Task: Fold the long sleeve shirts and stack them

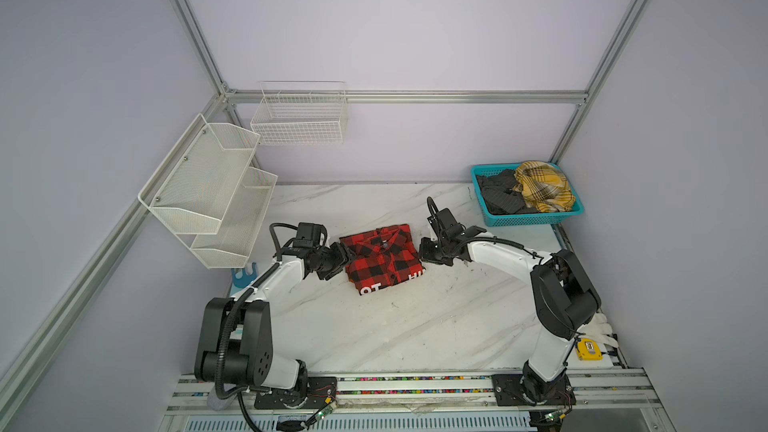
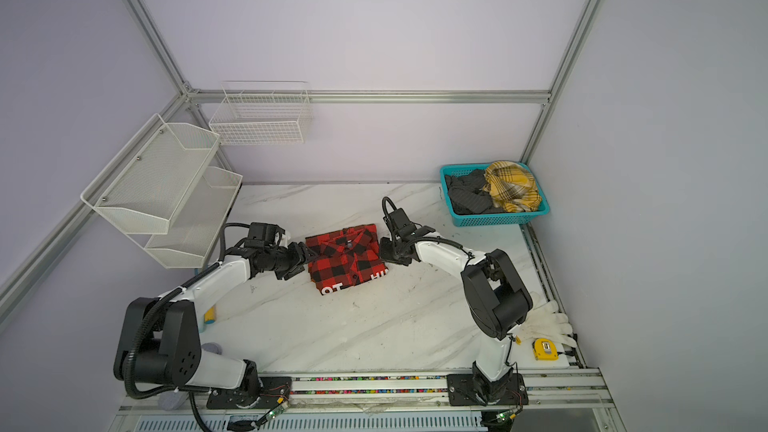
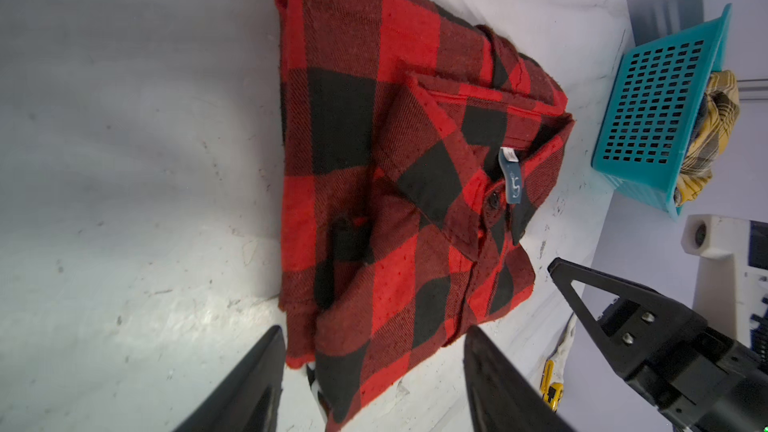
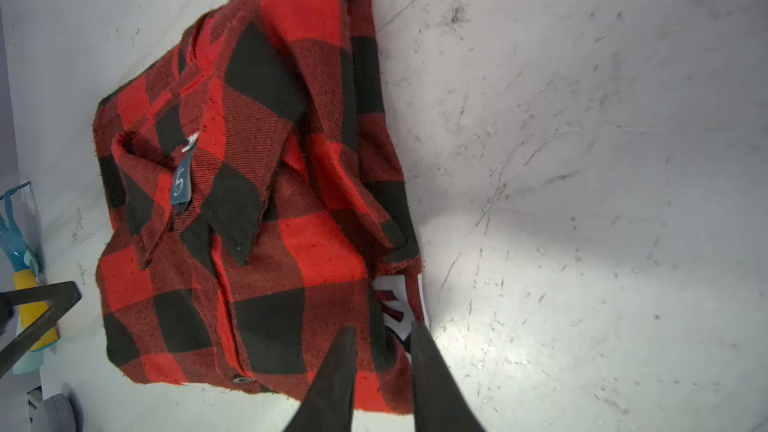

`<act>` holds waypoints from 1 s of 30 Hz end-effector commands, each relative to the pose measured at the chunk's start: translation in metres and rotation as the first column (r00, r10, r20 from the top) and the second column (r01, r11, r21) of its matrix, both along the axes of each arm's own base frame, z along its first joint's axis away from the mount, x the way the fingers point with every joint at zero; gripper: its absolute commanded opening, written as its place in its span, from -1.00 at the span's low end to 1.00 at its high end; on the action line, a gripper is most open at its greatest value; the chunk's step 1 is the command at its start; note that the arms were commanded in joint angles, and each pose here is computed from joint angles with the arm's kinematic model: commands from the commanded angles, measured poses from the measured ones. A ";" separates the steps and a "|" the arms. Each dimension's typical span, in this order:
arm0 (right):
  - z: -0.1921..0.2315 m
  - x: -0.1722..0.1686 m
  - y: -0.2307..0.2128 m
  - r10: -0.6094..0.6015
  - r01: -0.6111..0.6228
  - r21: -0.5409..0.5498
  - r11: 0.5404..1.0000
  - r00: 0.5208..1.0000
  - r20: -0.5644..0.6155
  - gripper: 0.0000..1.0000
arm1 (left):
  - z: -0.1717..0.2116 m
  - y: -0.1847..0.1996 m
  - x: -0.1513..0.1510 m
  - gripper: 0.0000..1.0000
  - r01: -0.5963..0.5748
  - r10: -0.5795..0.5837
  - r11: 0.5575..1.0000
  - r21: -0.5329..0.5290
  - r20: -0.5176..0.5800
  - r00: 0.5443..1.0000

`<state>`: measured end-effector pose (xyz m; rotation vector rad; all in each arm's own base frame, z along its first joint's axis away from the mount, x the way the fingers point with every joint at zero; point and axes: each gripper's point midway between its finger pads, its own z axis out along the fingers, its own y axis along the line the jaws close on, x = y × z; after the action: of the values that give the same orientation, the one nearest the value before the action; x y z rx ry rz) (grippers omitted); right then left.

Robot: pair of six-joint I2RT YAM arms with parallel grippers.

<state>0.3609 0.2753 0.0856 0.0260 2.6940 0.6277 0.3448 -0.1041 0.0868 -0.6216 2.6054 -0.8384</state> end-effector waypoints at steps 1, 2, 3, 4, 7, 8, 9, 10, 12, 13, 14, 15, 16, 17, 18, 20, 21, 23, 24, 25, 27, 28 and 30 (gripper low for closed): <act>0.005 -0.001 0.001 0.012 -0.012 0.004 1.000 1.000 0.017 -0.47 | -0.021 -0.002 -0.001 0.31 -0.001 0.001 1.000 -0.012 -0.035 0.999; 0.005 -0.001 0.001 0.012 -0.012 0.004 1.000 1.000 0.017 -0.47 | -0.024 -0.003 0.001 0.28 -0.002 0.002 1.000 -0.012 -0.040 0.999; 0.005 -0.002 0.000 0.012 -0.012 0.002 1.000 1.000 0.017 -0.47 | -0.025 -0.003 0.002 0.25 -0.001 0.000 1.000 -0.016 -0.039 0.999; 0.005 -0.002 0.000 0.012 -0.012 0.002 1.000 1.000 0.017 -0.47 | -0.025 -0.004 0.004 0.20 0.001 -0.002 1.000 -0.020 -0.037 0.999; 0.003 -0.002 0.000 0.012 -0.012 -0.001 1.000 1.000 0.010 -0.47 | -0.027 -0.009 0.007 0.02 0.015 -0.017 0.999 -0.030 -0.041 0.999; 0.003 -0.002 0.000 0.012 -0.012 0.000 1.000 1.000 0.011 -0.47 | -0.027 -0.012 0.007 -0.04 0.026 -0.027 0.999 -0.031 -0.041 0.999; 0.002 -0.002 0.000 0.013 -0.013 -0.001 1.000 1.000 0.010 -0.47 | -0.027 -0.013 0.008 -0.07 0.032 -0.033 0.999 -0.031 -0.039 0.999; 0.002 -0.002 0.000 0.012 -0.012 0.000 1.000 1.000 0.011 -0.47 | -0.028 -0.016 0.007 -0.13 0.040 -0.042 0.999 -0.030 -0.041 0.998; 0.004 -0.001 0.001 0.013 -0.013 0.003 1.000 1.000 0.014 -0.47 | -0.029 -0.018 0.006 -0.23 0.049 -0.050 0.998 -0.029 -0.042 0.998; 0.003 -0.002 0.001 0.013 -0.013 0.002 1.000 1.000 0.013 -0.47 | -0.029 -0.019 0.006 -0.30 0.053 -0.054 0.998 -0.029 -0.042 0.998; 0.003 -0.001 0.001 0.013 -0.013 0.002 1.000 1.000 0.013 -0.47 | -0.030 -0.020 0.006 -0.35 0.055 -0.056 0.998 -0.027 -0.042 0.998; 0.003 -0.002 0.000 0.013 -0.013 0.000 1.000 1.000 0.013 -0.47 | -0.031 -0.020 0.006 -0.39 0.059 -0.060 0.998 -0.024 -0.043 0.997; 0.002 -0.002 0.000 0.014 -0.014 -0.001 1.000 1.000 0.011 -0.47 | -0.032 -0.021 0.006 -0.44 0.063 -0.064 0.998 -0.019 -0.044 0.997; 0.002 -0.002 0.000 0.014 -0.014 -0.001 1.000 1.000 0.011 -0.47 | -0.034 -0.021 0.007 -0.49 0.066 -0.067 0.998 -0.013 -0.045 0.997; 0.002 -0.003 -0.001 0.015 -0.015 -0.004 1.000 1.000 0.010 -0.47 | -0.035 -0.021 0.007 -0.54 0.070 -0.071 0.997 -0.008 -0.047 0.996; 0.002 -0.003 -0.002 0.015 -0.015 -0.009 1.000 1.000 0.010 -0.47 | -0.036 -0.018 0.013 -0.74 0.080 -0.079 0.996 0.025 -0.041 0.996; 0.002 -0.003 -0.002 0.016 -0.016 -0.011 1.000 1.000 0.011 -0.47 | -0.036 -0.016 0.017 -0.84 0.084 -0.082 0.996 0.045 -0.038 0.996; 0.003 -0.005 -0.003 0.016 -0.016 -0.011 1.000 1.000 0.012 -0.47 | -0.035 -0.010 0.026 -1.00 0.084 -0.081 0.992 0.092 -0.034 0.996; 0.003 -0.005 -0.003 0.017 -0.016 -0.012 1.000 1.000 0.011 -0.47 | -0.033 -0.007 0.030 -1.00 0.082 -0.078 0.990 0.114 -0.037 0.996; 0.004 -0.006 -0.004 0.017 -0.017 -0.015 1.000 1.000 0.010 -0.47 | -0.030 -0.004 0.035 -1.00 0.081 -0.077 0.987 0.139 -0.034 0.996; 0.006 -0.006 -0.005 0.015 -0.015 -0.018 1.000 1.000 0.015 -0.47 | -0.024 0.008 0.042 -1.00 0.063 -0.057 0.975 0.212 -0.036 0.998; 0.008 -0.006 -0.006 0.015 -0.015 -0.016 1.000 1.000 0.018 -0.47 | -0.020 0.016 0.046 -1.00 0.050 -0.042 0.963 0.266 -0.038 0.998; 0.010 -0.007 -0.006 0.010 -0.010 -0.012 1.000 1.000 0.023 -0.47 | -0.012 0.042 0.052 -1.00 0.013 0.008 0.921 0.389 -0.052 0.999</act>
<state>0.3578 0.2740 0.0837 0.0098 2.7007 0.6247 0.3705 -0.0994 0.0461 -0.5542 2.7628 -0.5857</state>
